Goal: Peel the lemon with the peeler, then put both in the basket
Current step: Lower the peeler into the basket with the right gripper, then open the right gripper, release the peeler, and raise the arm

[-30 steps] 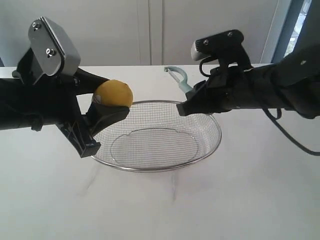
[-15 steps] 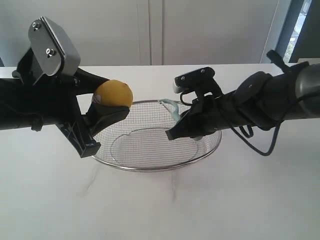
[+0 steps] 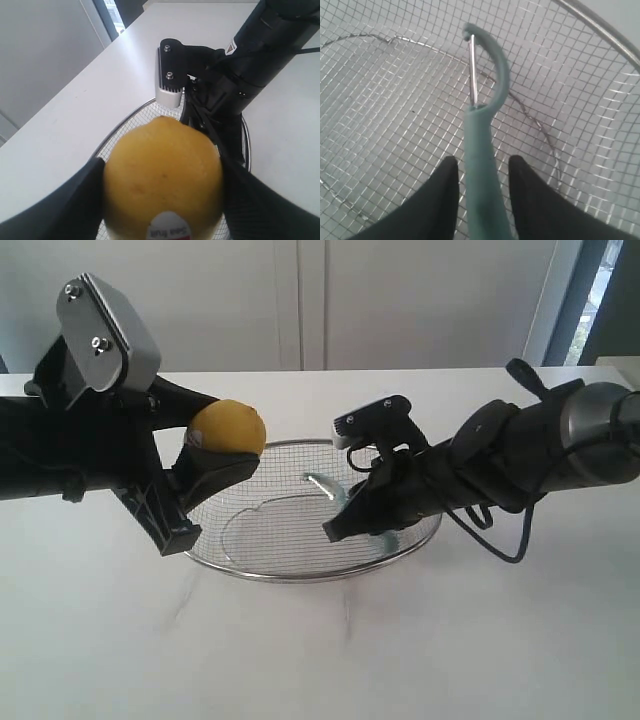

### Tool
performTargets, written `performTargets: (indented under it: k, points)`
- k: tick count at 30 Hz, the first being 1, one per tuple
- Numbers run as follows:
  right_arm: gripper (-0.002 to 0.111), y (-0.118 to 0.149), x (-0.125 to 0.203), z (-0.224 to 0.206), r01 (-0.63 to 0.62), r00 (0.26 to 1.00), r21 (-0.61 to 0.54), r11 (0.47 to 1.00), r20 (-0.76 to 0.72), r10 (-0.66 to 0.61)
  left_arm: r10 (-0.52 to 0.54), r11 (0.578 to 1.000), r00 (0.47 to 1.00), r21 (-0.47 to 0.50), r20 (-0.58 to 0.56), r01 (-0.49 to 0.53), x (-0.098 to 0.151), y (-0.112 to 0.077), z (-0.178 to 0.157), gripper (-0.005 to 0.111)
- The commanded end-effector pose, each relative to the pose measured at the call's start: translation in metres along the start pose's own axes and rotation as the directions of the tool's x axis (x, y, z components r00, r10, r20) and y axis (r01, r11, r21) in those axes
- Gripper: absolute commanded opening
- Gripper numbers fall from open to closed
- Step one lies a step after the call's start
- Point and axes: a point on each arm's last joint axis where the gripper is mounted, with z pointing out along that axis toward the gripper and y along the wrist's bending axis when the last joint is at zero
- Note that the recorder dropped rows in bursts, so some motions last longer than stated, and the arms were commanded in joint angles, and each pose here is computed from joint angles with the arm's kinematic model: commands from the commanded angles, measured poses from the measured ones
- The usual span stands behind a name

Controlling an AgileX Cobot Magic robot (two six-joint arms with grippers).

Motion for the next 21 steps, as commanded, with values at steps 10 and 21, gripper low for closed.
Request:
performTargets:
  k: [10,21]
  points:
    - [0.040,0.008,0.002,-0.001,-0.025,0.999,-0.091,0.996,-0.038,0.021,0.023,0.999,0.999,0.028,0.031,-0.024,-0.004,-0.004,-0.002,0.000]
    - [0.028,0.011,-0.026,-0.039,0.044,0.997,-0.117,0.992,0.067,-0.037,0.023,0.999,0.999,0.028,0.031,-0.024,-0.004,-0.004,-0.002,0.000]
